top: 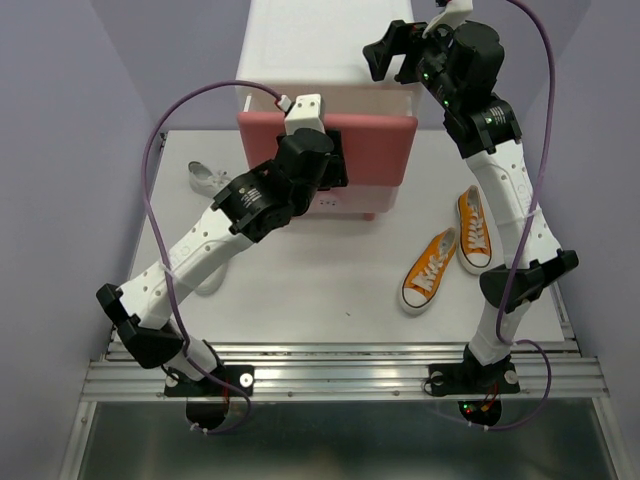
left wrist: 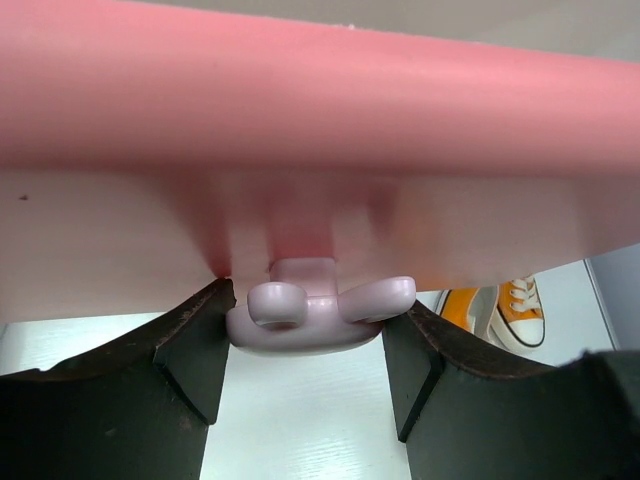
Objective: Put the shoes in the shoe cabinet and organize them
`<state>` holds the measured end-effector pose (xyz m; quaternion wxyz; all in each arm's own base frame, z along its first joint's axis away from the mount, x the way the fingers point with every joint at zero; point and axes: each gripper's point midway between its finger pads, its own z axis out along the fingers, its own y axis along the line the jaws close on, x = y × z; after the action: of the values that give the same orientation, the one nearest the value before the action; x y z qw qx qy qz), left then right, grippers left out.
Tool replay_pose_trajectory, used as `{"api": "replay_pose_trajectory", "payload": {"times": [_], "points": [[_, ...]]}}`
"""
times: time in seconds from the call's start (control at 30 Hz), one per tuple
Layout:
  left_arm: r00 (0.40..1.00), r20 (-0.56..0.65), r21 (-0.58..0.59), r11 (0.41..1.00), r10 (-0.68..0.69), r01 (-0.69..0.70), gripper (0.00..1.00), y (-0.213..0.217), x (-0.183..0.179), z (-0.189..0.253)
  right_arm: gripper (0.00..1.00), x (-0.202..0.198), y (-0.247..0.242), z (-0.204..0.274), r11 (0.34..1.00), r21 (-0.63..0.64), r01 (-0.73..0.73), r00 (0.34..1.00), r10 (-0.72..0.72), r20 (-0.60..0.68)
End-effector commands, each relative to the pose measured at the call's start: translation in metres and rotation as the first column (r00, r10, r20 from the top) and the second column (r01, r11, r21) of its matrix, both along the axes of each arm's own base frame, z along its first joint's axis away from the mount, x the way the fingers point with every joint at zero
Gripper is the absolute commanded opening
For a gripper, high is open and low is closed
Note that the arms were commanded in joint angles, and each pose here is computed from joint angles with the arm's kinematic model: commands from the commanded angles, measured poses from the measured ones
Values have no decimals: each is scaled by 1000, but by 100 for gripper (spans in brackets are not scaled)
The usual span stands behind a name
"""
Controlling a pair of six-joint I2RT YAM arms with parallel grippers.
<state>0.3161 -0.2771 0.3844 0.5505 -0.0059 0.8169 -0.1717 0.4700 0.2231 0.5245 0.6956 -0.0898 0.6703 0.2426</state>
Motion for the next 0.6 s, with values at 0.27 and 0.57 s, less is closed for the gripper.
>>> {"api": "replay_pose_trajectory", "payload": {"times": [0.27,0.57], "points": [[992,-123,-81,996,34,-44,0,-1,-69,-16,100,6,12,-79,997,-70,-22,972,5,-236],[976,-218,-87,996,2,-22,0,-7,-128,-38,100,11,6,-86,995,-94,15,972,-36,-233]]}}
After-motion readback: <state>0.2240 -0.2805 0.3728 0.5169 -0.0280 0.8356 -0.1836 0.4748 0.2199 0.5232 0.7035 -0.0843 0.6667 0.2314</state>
